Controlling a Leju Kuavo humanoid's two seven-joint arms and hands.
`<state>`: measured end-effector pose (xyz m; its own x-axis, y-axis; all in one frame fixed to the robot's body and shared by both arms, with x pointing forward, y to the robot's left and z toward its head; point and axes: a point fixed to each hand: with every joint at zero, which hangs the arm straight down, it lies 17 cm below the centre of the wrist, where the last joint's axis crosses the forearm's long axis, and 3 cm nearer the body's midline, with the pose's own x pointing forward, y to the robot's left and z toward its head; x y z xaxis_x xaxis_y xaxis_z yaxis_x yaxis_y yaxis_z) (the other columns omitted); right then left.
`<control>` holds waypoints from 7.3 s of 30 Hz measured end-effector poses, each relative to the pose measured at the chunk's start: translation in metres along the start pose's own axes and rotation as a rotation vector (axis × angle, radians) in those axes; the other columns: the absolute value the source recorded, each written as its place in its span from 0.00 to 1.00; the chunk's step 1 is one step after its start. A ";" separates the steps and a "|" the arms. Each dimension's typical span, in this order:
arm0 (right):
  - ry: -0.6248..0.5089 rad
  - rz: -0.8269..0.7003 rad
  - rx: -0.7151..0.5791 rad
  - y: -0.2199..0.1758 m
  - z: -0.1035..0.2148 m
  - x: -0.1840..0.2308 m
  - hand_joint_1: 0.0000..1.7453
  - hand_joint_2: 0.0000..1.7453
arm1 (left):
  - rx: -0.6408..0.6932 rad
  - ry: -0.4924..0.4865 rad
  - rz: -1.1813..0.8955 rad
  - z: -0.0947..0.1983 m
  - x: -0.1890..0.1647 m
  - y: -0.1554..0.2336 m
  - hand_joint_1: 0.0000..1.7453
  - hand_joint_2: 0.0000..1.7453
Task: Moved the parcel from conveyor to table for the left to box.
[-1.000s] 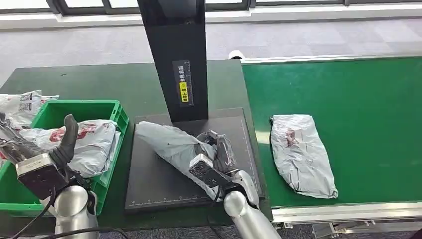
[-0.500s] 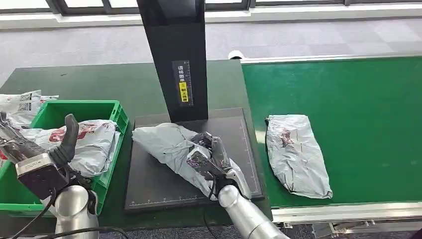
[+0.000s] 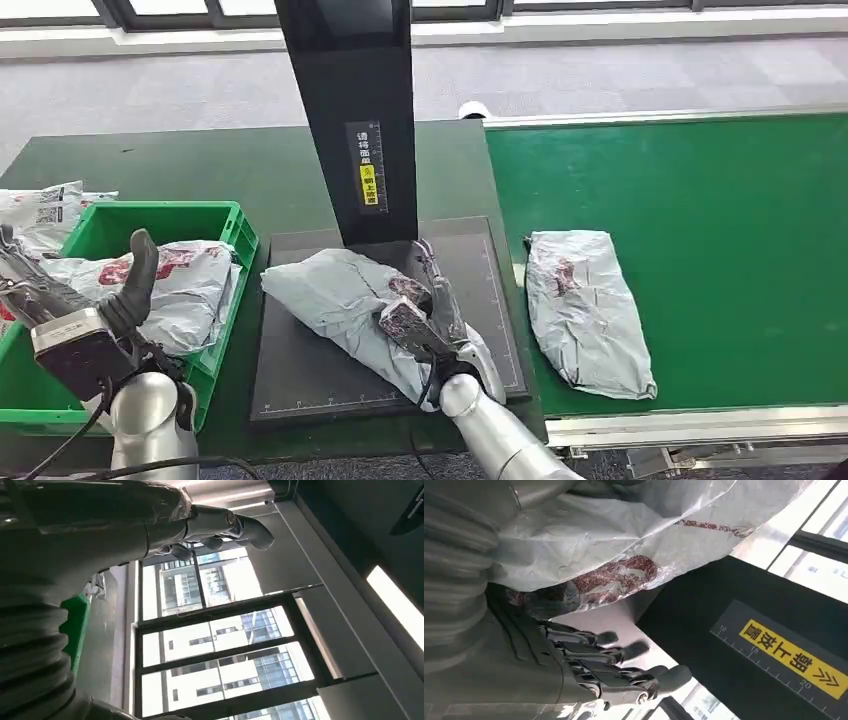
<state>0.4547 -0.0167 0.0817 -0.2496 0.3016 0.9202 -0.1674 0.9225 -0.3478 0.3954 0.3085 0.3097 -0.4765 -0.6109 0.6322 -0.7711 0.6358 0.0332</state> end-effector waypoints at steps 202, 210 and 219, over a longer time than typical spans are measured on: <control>-0.426 -0.158 -0.580 -0.167 0.066 0.134 0.00 1.00 | -0.065 -0.087 -0.554 -0.094 -0.093 0.008 1.00 1.00; -0.412 -0.134 -0.575 -0.164 0.069 0.129 0.00 1.00 | 0.007 0.050 -0.611 -0.101 -0.144 0.055 1.00 1.00; -0.404 -0.112 -0.534 -0.155 0.073 0.123 0.00 1.00 | -0.017 0.159 -0.743 -0.084 -0.185 0.087 1.00 1.00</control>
<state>0.3802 -0.1400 0.2358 -0.6127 0.1791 0.7698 0.2552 0.9666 -0.0218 0.4515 0.5164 0.2610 0.2331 -0.8068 0.5429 -0.8584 0.0916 0.5048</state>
